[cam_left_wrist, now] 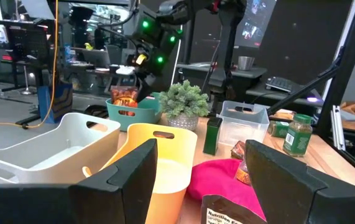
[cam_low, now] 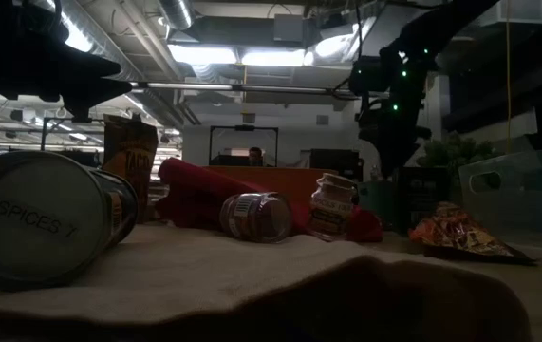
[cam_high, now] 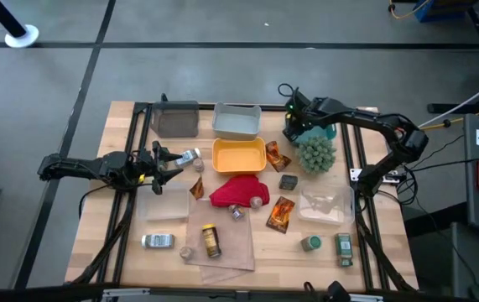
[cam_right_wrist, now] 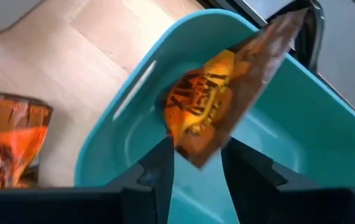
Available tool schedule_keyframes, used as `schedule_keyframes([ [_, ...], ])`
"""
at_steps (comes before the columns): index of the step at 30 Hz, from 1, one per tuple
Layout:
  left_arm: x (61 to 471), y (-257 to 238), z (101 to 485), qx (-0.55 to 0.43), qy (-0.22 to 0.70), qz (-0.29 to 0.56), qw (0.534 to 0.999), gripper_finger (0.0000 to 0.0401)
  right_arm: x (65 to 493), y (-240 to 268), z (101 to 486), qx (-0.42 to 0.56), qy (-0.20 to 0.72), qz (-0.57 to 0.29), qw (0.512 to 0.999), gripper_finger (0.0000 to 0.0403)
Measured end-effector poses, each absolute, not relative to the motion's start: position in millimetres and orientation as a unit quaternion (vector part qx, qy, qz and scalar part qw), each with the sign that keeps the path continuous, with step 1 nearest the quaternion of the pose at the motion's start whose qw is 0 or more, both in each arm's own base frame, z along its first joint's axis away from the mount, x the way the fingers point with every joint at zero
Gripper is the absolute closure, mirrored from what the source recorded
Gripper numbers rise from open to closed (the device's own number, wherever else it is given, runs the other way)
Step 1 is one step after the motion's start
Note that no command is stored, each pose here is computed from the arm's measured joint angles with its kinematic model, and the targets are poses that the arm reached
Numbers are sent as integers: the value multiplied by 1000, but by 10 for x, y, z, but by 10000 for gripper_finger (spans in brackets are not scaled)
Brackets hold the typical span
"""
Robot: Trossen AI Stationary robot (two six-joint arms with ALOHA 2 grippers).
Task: Sort spices by type
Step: Put the brown seasoning pack into the green bin
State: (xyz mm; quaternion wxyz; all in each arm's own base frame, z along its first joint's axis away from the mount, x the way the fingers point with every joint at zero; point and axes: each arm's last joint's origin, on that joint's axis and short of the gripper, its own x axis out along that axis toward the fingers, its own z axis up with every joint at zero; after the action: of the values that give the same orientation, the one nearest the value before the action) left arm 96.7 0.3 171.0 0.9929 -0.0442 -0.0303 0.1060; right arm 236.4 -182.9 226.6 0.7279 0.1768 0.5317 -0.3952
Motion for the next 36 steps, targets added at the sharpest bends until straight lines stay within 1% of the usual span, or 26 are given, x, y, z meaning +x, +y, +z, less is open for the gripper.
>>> schedule_keyframes([
  [8,967,3,1711,-44,-31,106,993,174,2325,-1789,2600,192,576,-375,701,269],
  [13,967,3,1713,-56,-33,106,992,174,2317,-1765,2797,208,584,-355,699,269],
  [19,958,5,1798,-168,-87,96,977,174,2355,-1777,2913,218,565,-343,718,269],
  [22,949,2,1850,-193,-116,87,970,174,2362,-1782,2917,219,561,-342,721,269],
  [28,969,-34,1977,-186,-139,65,970,174,2367,-1784,2918,218,559,-342,723,269],
  [32,1049,-84,2096,-175,-105,53,978,174,2368,-1784,2918,218,559,-342,723,269],
  [36,1191,-143,2316,-150,-71,45,985,174,2368,-1784,2918,219,558,-342,723,269],
])
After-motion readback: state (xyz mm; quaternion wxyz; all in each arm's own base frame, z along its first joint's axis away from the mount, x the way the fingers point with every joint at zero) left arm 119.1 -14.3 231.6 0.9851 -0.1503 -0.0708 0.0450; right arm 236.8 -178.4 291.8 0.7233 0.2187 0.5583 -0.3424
